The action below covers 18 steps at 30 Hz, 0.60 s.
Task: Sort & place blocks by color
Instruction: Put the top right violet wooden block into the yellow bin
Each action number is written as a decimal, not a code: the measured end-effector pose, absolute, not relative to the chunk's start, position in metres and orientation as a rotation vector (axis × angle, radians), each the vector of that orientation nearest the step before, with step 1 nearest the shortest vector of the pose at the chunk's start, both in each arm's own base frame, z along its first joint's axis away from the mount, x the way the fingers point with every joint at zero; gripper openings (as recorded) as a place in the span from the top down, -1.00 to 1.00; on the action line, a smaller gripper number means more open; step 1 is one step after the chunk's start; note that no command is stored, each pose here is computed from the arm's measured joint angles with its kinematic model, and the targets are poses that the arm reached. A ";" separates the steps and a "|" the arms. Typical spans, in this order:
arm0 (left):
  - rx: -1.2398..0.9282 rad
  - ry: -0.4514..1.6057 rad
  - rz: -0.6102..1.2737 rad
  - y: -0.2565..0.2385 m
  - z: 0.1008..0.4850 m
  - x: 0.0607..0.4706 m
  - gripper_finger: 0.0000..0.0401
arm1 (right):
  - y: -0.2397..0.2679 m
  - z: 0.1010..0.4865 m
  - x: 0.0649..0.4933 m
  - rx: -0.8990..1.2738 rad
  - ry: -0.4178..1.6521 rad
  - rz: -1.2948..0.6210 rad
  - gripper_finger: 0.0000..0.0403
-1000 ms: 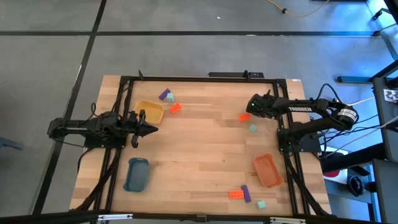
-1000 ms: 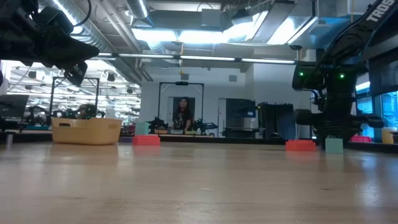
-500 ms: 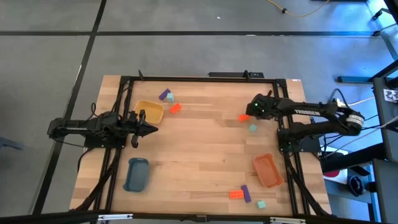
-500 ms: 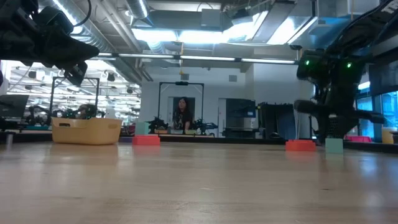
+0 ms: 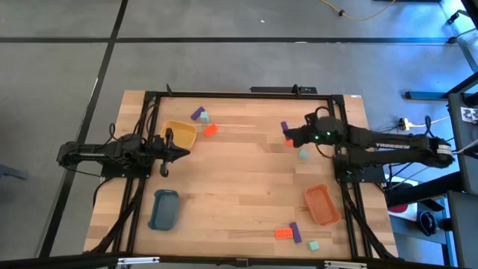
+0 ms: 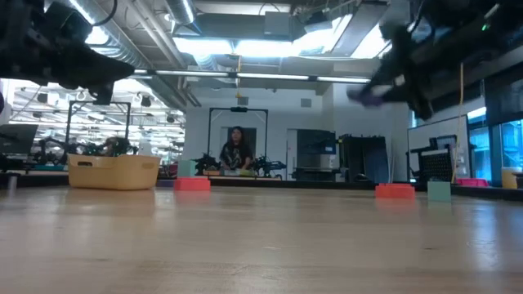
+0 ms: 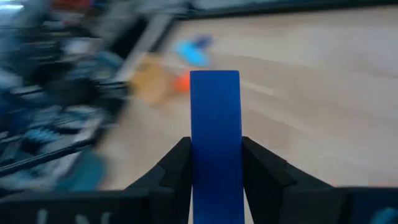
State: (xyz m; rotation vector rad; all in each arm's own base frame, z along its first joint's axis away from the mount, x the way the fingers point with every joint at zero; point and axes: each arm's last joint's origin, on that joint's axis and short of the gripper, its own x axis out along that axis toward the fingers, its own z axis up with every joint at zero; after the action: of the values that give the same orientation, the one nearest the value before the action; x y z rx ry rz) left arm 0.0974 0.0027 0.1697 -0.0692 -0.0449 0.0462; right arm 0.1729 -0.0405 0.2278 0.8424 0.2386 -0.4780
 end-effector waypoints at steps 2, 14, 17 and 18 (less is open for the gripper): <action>-0.061 -0.044 0.056 0.003 0.170 0.097 1.00 | -0.032 0.236 0.176 0.795 0.191 -0.391 0.46; -0.334 -0.472 -0.022 0.003 0.209 0.087 1.00 | -0.003 0.254 0.182 0.640 0.097 -0.121 0.46; -0.331 -0.637 -0.050 0.003 0.223 0.079 1.00 | -0.001 0.256 0.182 0.644 0.088 -0.103 0.46; -0.331 -0.677 -0.049 0.003 0.226 0.076 1.00 | 0.000 0.256 0.182 0.645 0.083 -0.091 0.46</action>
State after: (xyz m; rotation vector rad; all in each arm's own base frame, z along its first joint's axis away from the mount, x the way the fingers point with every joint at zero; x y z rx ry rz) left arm 0.0764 0.0028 0.2256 -0.3313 -0.6769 -0.0494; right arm 0.1825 -0.0002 0.2564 0.6445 0.0833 -0.0913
